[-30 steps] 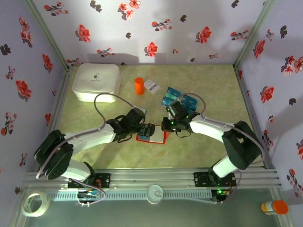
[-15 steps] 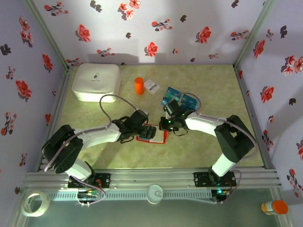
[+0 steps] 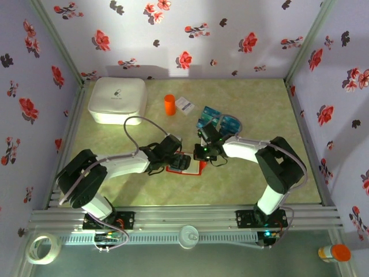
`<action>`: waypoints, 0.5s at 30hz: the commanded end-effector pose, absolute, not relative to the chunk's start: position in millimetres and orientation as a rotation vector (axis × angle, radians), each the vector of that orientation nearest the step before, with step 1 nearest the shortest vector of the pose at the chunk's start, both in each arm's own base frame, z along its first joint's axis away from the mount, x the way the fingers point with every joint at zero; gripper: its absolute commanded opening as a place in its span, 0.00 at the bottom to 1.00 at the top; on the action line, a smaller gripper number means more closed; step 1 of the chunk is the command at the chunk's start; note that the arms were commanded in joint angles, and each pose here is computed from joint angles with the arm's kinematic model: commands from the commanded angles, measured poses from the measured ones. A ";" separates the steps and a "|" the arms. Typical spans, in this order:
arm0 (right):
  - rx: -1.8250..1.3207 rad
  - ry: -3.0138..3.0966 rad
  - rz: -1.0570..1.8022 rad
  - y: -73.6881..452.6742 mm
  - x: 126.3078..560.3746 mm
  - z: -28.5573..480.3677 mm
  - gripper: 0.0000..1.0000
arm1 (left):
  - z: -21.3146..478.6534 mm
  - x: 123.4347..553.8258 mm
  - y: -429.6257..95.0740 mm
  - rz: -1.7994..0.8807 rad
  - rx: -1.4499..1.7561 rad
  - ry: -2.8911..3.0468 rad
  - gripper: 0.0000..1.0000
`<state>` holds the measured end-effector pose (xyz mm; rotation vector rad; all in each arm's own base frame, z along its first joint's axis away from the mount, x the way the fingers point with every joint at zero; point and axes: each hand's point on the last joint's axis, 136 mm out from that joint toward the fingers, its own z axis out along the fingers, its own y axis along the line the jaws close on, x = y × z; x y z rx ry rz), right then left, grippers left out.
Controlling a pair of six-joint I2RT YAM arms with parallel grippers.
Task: Put the credit cards into the card holder
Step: Flip over the card slot on the card holder.
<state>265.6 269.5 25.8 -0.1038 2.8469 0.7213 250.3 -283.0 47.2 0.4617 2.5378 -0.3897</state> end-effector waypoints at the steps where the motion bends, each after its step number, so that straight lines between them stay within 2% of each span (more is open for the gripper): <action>1: -0.138 2.868 0.721 277.0 262.8 20.2 0.02 | 37.2 246.1 -281.0 -0.376 0.476 2.548 1.00; 15: -0.118 2.864 0.777 289.4 260.6 17.8 0.01 | 20.0 241.0 -274.9 -0.354 0.481 2.574 1.00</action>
